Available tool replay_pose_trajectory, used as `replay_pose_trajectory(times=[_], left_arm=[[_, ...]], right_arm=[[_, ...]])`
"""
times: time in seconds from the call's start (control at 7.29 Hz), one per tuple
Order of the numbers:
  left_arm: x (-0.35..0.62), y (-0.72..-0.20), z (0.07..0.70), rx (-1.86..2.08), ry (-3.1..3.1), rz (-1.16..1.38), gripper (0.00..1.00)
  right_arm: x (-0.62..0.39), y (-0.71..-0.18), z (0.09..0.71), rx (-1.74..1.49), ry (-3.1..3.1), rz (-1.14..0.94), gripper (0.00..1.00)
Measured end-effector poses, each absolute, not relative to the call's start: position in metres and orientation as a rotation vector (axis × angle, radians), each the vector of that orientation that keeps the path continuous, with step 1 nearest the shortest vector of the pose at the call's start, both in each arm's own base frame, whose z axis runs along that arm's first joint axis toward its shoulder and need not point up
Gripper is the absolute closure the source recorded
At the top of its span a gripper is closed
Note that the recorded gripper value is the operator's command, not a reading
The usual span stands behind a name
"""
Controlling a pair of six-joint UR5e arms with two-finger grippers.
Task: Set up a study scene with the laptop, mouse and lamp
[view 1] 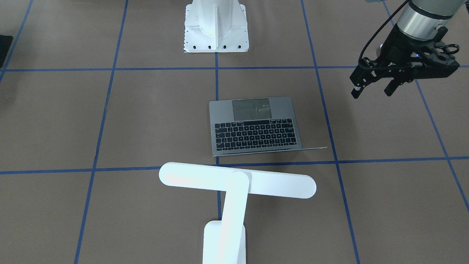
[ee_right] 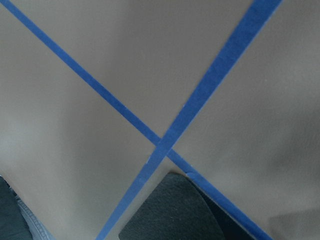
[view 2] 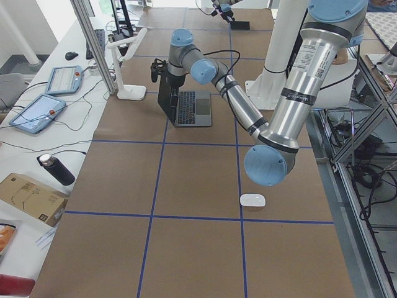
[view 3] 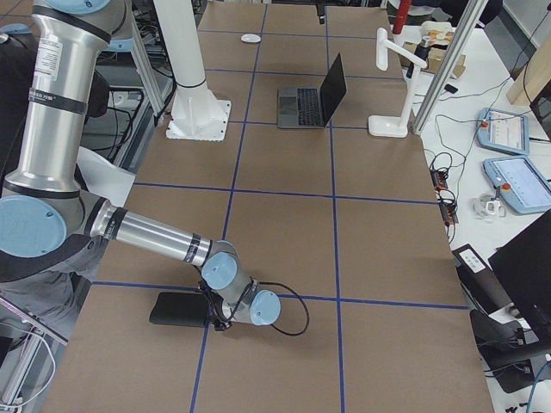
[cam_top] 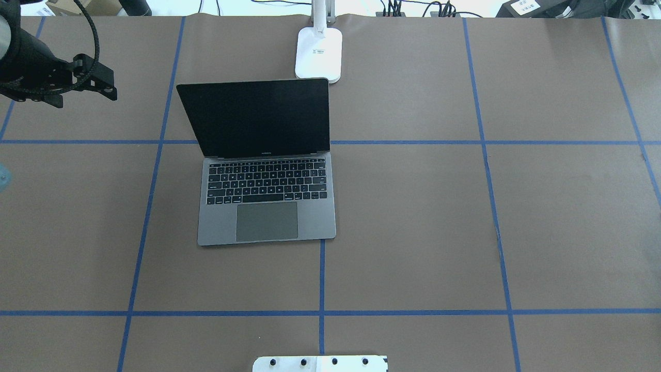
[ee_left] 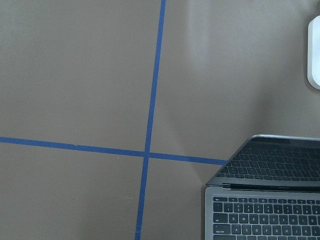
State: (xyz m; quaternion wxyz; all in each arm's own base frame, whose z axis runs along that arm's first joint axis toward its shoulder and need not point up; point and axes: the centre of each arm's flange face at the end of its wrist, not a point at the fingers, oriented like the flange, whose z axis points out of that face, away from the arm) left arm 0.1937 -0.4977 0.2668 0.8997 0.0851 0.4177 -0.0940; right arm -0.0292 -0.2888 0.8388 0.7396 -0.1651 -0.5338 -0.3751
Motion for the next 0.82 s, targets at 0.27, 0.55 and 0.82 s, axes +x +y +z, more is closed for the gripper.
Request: replay_pose_trajectory(times=[0.27, 0.55, 0.82], left_arm=[[0.194, -0.498, 0.268, 0.176, 0.863, -0.195, 0.00], [0.193, -0.497, 0.268, 0.176, 0.863, -0.196, 0.00], [0.194, -0.498, 0.268, 0.181, 0.856, -0.199, 0.00]], right_arm=[[-0.029, -0.287, 0.841, -0.369, -1.172, -0.818, 0.00], [-0.030, -0.292, 0.841, -0.365, -1.172, -0.821, 0.00], [-0.034, -0.303, 0.836, -0.353, -1.169, -0.828, 0.00]])
